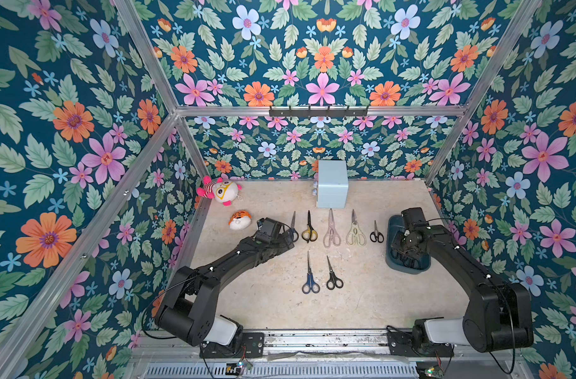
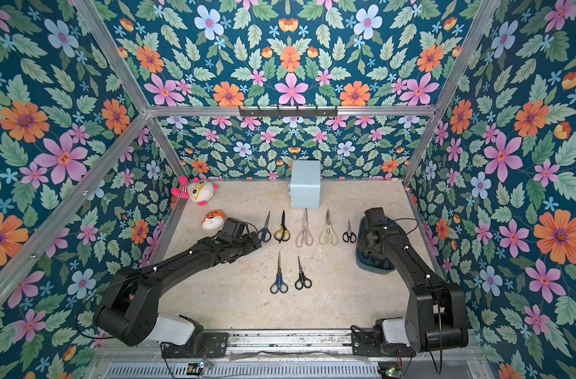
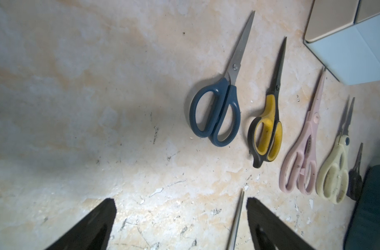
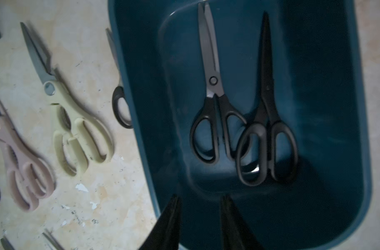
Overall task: Take the scissors out of the storage box
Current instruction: Pick up the scissors from the storage box.
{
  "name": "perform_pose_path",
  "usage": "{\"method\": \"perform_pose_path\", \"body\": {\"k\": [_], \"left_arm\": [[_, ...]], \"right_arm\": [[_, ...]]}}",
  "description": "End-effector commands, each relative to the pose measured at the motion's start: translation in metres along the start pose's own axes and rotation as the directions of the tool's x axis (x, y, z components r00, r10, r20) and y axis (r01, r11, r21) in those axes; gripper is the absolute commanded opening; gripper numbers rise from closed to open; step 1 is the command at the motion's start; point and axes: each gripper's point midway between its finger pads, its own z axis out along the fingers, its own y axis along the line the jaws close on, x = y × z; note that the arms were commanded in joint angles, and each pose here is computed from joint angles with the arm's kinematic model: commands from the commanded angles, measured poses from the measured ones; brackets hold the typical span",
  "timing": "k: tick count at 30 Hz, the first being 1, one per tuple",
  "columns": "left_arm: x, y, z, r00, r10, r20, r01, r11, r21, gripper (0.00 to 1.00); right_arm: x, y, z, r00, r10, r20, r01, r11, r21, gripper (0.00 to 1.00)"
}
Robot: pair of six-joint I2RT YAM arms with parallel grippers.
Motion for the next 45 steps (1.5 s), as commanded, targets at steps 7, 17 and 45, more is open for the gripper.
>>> {"method": "perform_pose_path", "body": {"k": [7, 17, 45], "left_arm": [[-0.002, -0.003, 0.001, 1.000, 0.016, 0.000, -0.016, 1.000, 0.002, 0.98], [-0.002, -0.001, 0.000, 1.000, 0.026, -0.002, -0.026, 1.000, -0.008, 0.98], [-0.005, -0.002, 0.003, 0.999, 0.050, -0.009, -0.050, 0.998, -0.027, 0.99]], "right_arm": [[-0.009, -0.026, 0.025, 0.999, -0.036, -0.007, 0.036, 0.996, 0.076, 0.36], [-0.010, -0.014, 0.052, 0.995, -0.077, -0.065, 0.078, 0.997, 0.020, 0.36], [0.013, -0.021, 0.093, 0.980, -0.099, -0.175, 0.108, 0.993, 0.040, 0.36]]}}
